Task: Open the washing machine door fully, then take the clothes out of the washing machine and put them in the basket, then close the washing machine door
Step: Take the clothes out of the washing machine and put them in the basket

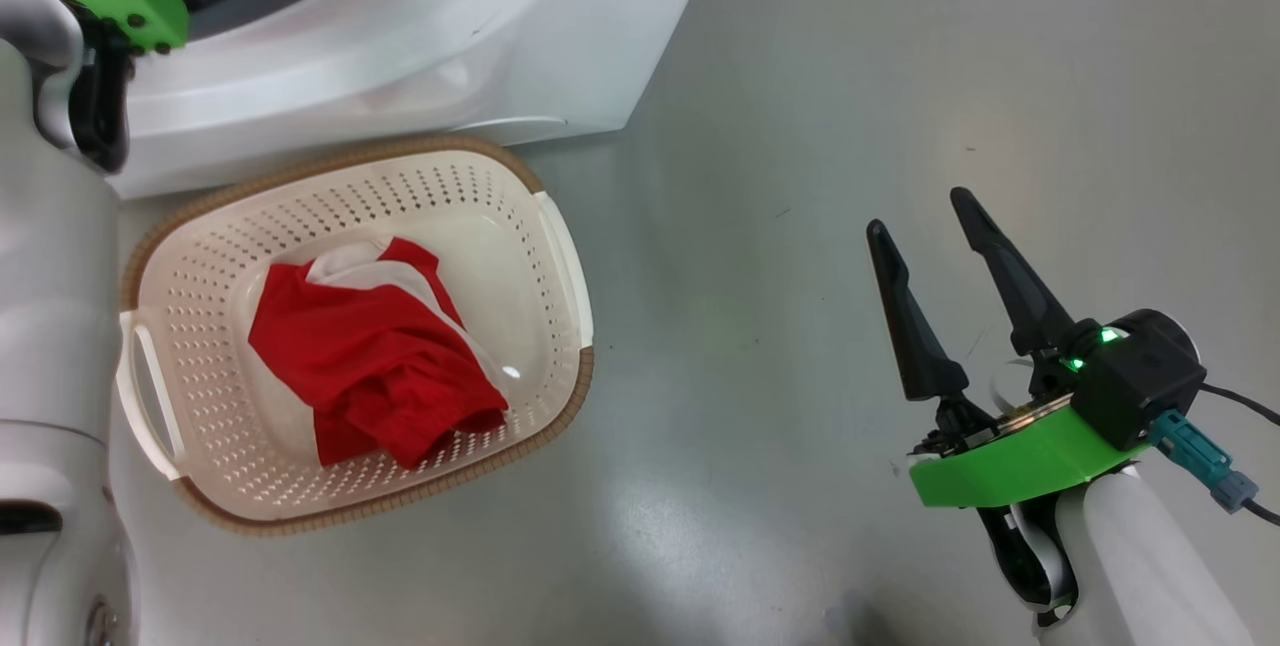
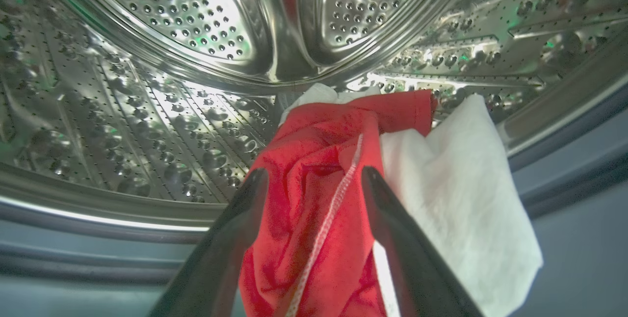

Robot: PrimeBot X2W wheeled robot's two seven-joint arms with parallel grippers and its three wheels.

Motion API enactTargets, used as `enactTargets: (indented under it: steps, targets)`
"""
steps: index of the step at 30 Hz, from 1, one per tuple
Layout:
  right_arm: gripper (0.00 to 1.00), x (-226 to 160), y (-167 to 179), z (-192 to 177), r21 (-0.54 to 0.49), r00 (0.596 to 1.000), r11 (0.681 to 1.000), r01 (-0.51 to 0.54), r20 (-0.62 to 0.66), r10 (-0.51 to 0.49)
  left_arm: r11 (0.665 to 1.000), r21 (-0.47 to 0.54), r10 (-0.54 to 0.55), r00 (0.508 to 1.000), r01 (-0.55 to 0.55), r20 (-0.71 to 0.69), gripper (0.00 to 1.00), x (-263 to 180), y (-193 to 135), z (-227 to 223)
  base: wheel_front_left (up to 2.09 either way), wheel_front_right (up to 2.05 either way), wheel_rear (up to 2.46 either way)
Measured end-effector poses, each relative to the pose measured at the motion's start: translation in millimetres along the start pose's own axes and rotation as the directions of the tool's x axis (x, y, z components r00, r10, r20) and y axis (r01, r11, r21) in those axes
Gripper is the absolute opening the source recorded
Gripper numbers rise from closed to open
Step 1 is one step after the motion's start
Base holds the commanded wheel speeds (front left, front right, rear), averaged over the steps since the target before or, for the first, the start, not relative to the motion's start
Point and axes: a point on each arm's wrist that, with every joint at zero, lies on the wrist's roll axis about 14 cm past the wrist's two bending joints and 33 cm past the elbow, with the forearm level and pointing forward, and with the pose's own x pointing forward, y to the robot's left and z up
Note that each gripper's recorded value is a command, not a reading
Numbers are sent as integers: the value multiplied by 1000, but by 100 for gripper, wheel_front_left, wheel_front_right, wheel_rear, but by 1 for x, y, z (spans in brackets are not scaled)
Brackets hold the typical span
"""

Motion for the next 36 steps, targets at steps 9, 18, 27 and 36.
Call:
enactTargets:
  steps: [9, 18, 27, 36]
  targets:
    - [100, -8, 3, 12, 23, 1000, 1000, -2, 23, 1, 1000, 23, 16, 970, -11, -242, 100, -10, 3, -33, 0, 0, 0]
    - [100, -20, -5, 20, 26, 999, 999, 26, 34, -27, 999, 51, 29, 929, -11, -369, 84, -17, -5, -52, 0, 0, 0]
    - [100, -24, -4, 15, 36, 999, 999, 28, 18, -29, 997, 71, 47, 922, -22, -384, 0, -18, -1, -61, 0, 0, 0]
    - [100, -22, 1, 13, 45, 1000, 999, 15, 17, -16, 996, 64, 75, 976, -64, -206, 0, -19, 14, -35, 0, 0, 0]
